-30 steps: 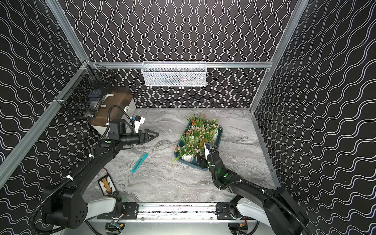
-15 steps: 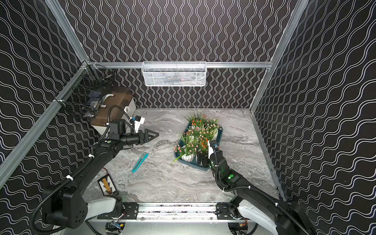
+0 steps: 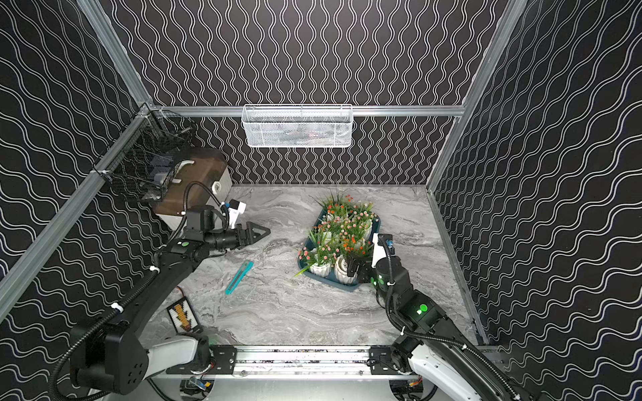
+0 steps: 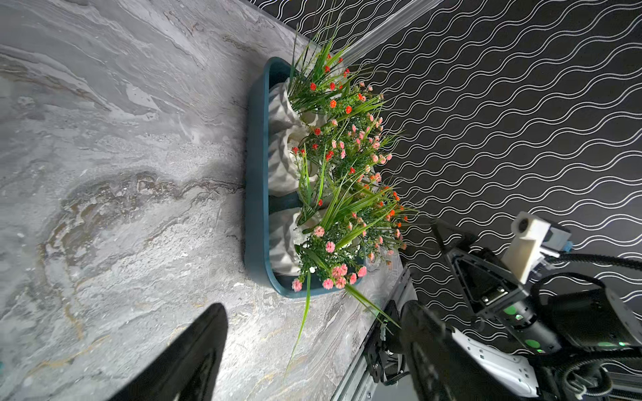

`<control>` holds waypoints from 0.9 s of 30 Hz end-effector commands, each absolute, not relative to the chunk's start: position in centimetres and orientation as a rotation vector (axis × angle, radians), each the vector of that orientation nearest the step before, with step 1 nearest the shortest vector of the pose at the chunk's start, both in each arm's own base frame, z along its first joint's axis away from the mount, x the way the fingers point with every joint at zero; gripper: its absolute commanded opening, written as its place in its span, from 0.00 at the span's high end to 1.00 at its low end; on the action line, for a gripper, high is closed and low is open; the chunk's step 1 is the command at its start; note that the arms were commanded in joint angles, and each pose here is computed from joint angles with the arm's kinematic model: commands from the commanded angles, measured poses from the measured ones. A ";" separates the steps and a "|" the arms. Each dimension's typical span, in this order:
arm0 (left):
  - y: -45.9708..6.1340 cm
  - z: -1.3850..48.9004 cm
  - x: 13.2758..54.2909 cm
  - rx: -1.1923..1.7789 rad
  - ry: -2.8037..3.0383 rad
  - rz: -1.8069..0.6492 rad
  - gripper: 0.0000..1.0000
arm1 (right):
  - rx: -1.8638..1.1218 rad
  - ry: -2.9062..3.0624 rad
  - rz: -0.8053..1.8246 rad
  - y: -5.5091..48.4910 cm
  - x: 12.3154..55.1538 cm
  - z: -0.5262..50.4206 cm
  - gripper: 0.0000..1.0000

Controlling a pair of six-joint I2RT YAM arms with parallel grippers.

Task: Put the potted gypsophila into the storage box
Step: Place the baby's breath potted plant at the storage box, then reset both arms

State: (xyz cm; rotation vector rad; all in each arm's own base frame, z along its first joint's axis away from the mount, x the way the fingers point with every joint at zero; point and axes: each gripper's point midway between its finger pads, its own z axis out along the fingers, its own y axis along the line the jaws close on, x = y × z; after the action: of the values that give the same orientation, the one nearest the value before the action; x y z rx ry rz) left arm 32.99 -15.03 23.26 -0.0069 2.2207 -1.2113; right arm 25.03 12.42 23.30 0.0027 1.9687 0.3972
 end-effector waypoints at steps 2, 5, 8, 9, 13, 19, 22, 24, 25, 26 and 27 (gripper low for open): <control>-14.7 22.8 32.8 -0.001 2.223 -1.175 0.17 | -0.055 1.970 0.390 13.3 25.5 25.1 0.00; -14.6 22.7 32.8 -0.022 2.214 -1.170 0.17 | -0.101 1.940 0.382 14.2 26.6 26.6 0.00; -14.3 22.6 32.9 -0.043 2.209 -1.150 0.17 | -0.126 1.924 0.366 14.8 28.3 27.8 0.00; -14.2 22.5 33.0 -0.052 2.208 -1.142 0.16 | -0.130 1.927 0.371 14.9 28.9 28.0 0.00; -13.5 22.3 33.7 -0.122 2.171 -1.098 0.17 | -0.094 1.941 0.425 14.0 32.2 28.3 0.00; -11.3 22.0 35.9 -0.259 2.042 -0.959 0.18 | 0.020 1.981 0.425 10.3 36.8 27.1 0.00; -9.7 21.8 37.0 -0.303 1.952 -0.810 0.18 | 0.091 1.989 0.400 7.7 38.1 26.1 0.00; -8.5 21.3 37.6 -0.297 1.929 -0.682 0.18 | 0.148 1.987 0.382 5.7 38.6 25.3 0.00; -7.9 20.9 38.0 -0.288 1.927 -0.614 0.18 | 0.177 1.984 0.367 4.6 38.8 24.8 0.00; -7.5 20.6 38.3 -0.284 1.933 -0.564 0.18 | 0.205 1.985 0.351 3.6 38.8 24.2 0.00; -7.0 20.2 38.7 -0.277 1.943 -0.510 0.17 | 0.245 1.986 0.329 2.4 38.9 23.5 0.00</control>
State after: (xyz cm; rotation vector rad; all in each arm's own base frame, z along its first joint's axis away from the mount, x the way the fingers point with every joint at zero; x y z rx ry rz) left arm 36.55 -9.74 18.83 -0.2810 2.0498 -0.7396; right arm 38.28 3.53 23.33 0.2115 2.0329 0.3148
